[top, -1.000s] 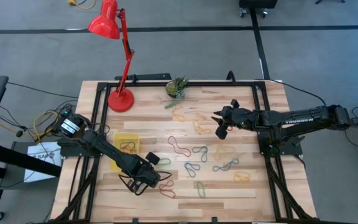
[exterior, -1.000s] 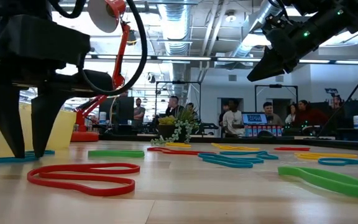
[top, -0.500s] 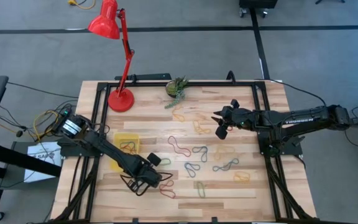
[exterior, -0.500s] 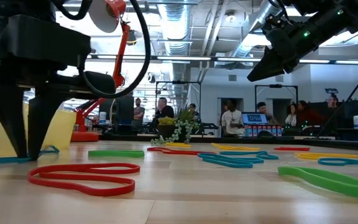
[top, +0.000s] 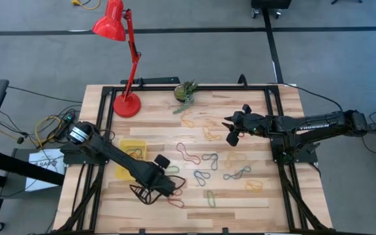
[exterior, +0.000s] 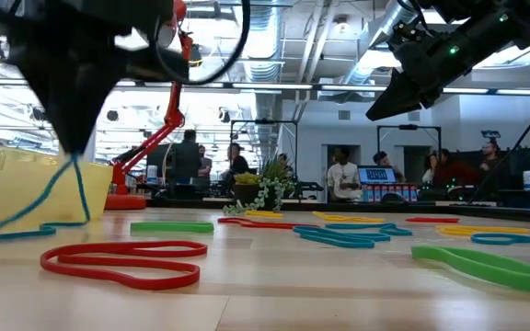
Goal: Pick and place items into bin
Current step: Put the blue rubber band into the yellow bin
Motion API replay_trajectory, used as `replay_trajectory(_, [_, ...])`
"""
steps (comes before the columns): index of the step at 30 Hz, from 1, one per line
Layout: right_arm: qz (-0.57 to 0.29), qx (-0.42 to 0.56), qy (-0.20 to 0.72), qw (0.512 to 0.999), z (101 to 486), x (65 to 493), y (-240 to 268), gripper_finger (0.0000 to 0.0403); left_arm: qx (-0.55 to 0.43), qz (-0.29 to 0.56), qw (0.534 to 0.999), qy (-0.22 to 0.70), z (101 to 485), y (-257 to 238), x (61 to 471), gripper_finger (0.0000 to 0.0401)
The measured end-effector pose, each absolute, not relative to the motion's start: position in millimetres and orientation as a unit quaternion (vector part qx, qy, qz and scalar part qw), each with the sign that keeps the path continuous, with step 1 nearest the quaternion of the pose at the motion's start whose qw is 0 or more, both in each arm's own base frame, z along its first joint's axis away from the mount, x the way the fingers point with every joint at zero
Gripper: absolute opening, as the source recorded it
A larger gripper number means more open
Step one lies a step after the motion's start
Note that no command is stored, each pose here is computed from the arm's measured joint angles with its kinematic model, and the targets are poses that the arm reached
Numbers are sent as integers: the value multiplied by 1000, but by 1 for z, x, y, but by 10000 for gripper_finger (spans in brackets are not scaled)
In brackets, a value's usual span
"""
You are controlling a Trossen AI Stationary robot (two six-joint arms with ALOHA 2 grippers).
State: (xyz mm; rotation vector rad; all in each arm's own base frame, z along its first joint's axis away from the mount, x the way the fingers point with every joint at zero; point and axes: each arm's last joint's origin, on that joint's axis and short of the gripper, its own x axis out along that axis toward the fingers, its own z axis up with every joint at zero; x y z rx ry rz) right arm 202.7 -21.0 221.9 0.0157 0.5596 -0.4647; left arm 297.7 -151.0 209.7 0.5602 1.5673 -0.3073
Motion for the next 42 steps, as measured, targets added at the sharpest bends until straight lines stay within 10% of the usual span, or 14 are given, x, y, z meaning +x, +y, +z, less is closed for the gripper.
replay_trajectory(7, [-227, 7, 275, 934, 222, 203, -21, 102, 246, -38, 612, 751, 258, -141, 283, 0])
replay_trajectory(23, [-229, 15, 273, 934, 216, 201, -21, 102, 117, 111, 798, 581, 359, -90, 197, 0])
replay_trajectory(42, [-231, 20, 270, 934, 216, 202, -21, 102, 43, 110, 752, 648, 210, -75, 155, 0])
